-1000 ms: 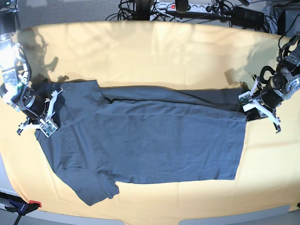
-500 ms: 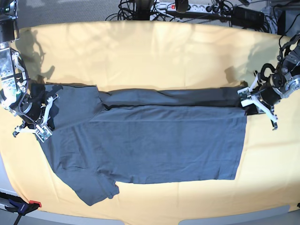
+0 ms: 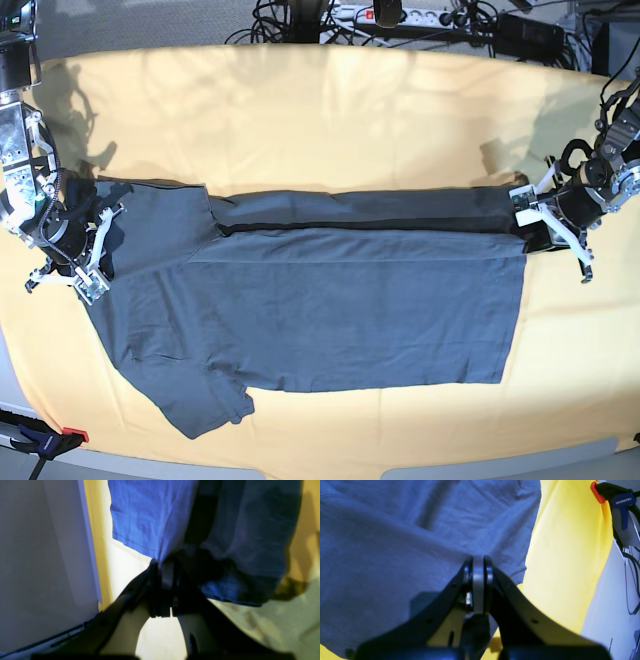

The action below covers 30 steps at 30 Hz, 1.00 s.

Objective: Fold the T-shirt properly
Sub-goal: 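Fold the grasped edge over onto the shirt body with both grippers, then open both grippers and reposition them along the folded edge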

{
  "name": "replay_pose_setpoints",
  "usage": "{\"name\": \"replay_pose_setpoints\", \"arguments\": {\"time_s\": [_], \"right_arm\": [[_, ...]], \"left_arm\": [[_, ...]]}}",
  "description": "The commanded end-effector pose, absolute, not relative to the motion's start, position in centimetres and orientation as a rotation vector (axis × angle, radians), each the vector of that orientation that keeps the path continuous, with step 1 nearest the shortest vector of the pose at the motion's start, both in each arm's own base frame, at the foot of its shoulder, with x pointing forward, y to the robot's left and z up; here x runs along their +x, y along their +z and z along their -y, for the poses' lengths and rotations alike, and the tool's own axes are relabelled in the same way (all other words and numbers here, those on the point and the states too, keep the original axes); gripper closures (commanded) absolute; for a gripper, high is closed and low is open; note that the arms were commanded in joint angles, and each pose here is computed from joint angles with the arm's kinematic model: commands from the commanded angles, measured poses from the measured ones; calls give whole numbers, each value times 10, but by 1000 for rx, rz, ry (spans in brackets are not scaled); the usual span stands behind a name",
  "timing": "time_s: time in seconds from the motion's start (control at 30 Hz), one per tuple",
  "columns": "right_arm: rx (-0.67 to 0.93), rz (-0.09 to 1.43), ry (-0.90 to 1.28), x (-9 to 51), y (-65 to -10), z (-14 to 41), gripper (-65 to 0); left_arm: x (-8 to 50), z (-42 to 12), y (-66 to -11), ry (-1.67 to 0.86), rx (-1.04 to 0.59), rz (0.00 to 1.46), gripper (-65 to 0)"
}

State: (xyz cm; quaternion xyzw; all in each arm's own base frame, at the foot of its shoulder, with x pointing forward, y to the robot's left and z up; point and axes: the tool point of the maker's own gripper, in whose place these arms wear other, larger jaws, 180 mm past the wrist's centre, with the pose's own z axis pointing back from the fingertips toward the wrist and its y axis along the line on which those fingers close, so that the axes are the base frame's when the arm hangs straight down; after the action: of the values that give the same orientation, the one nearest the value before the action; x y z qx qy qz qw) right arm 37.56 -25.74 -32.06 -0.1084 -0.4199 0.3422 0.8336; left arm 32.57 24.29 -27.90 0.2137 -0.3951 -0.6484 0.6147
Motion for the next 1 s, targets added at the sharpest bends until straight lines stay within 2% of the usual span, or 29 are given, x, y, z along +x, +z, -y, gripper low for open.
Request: {"name": "replay_pose_setpoints", "arguments": {"time_s": [0.0, 0.37, 0.43, 0.47, 0.5, 0.57, 0.6, 0.63, 0.73, 0.87, 0.97], "right_arm": [[-269, 944, 722, 386, -300, 265, 0], [-305, 981, 650, 392, -293, 272, 0], [-296, 995, 660, 393, -292, 269, 0], [-299, 1008, 659, 394, -289, 269, -86], [-326, 1019, 652, 398, -285, 273, -199], [-366, 1028, 615, 406, -273, 281, -402], [-382, 1023, 604, 410, -267, 285, -451], [-383, 1020, 594, 413, -262, 286, -459], [-253, 973, 670, 411, -261, 265, -450], [39, 864, 860, 375, -271, 215, -432], [125, 767, 874, 351, -283, 204, -432]], "left_arm": [[336, -248, -260, -1488, 558, 952, -11], [341, -246, -254, -1457, 576, 997, -11], [344, -244, -251, -1438, 587, 1023, -52], [346, -244, -247, -1423, 604, 1044, -100], [351, -246, -240, -1409, 635, 1066, -166], [362, -257, -224, -1341, 711, 1082, -319], [368, -262, -216, -1285, 727, 1096, -382], [372, -265, -210, -1235, 721, 1104, -422], [368, -265, -215, -1220, 644, 1056, -433], [324, -242, -258, -1423, 346, 811, -433], [284, -229, -278, -1539, 124, 653, -433]]}}
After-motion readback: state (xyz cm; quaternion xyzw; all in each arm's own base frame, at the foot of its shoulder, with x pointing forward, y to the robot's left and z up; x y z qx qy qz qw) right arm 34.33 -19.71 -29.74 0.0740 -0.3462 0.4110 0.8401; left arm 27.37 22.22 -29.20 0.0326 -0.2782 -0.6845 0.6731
